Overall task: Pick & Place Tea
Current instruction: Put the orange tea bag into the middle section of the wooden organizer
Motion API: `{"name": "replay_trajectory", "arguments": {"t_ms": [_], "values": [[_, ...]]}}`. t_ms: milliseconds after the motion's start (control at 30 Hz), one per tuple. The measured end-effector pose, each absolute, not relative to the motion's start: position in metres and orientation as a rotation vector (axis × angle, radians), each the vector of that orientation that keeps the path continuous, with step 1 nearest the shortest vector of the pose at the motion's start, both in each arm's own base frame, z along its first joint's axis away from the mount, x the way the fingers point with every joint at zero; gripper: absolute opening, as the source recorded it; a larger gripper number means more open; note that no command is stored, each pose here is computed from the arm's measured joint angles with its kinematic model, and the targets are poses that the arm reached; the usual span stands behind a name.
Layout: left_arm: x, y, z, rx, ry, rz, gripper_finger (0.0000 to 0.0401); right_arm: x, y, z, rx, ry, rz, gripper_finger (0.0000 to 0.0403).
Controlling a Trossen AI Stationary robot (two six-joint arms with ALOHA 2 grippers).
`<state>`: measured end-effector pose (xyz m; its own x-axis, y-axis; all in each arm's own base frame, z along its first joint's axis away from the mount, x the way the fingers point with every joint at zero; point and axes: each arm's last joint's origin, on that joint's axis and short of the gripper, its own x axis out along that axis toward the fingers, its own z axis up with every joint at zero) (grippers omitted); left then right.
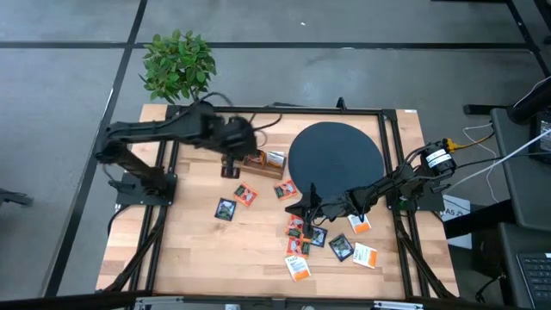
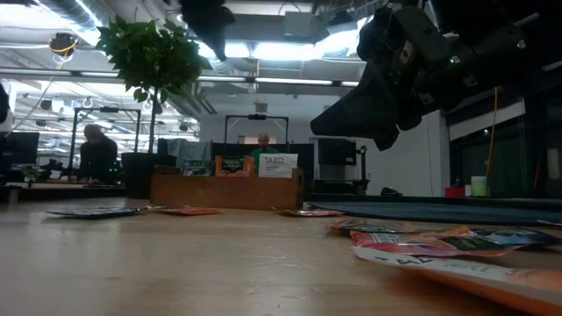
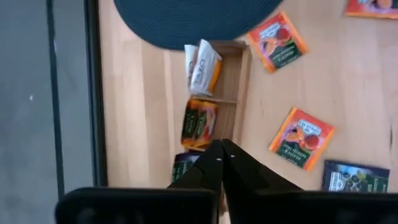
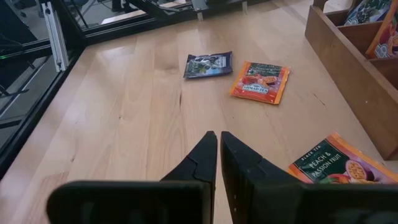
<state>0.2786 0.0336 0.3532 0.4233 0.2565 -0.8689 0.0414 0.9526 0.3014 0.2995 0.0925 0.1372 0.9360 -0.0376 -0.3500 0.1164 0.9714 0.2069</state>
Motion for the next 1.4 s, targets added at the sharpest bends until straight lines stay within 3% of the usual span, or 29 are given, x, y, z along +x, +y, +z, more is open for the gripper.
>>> {"name": "replay_trajectory", "arguments": {"t_ms": [533, 933, 1167, 1400], "values": [[0.212, -0.020, 0.285, 0.186, 0.867, -0.014, 0.0002, 0.300, 0.091, 0.138, 0.210, 0.344, -0.080, 0.0026], [0.212, -0.042, 0.247, 0.181, 0.764, -0.095, 0.0002, 0.313, 0.097, 0.157, 0.256, 0.297, -0.029, 0.0014], [0.216, -0.044, 0.239, 0.144, 0.772, -0.085, 0.0011, 0.329, 0.107, 0.171, 0.230, 0.478, 0.035, 0.0013], [0.217, -0.045, 0.237, 0.128, 0.778, -0.129, 0.0006, 0.334, 0.125, 0.194, 0.278, 0.784, 0.012, 0.0006]]}}
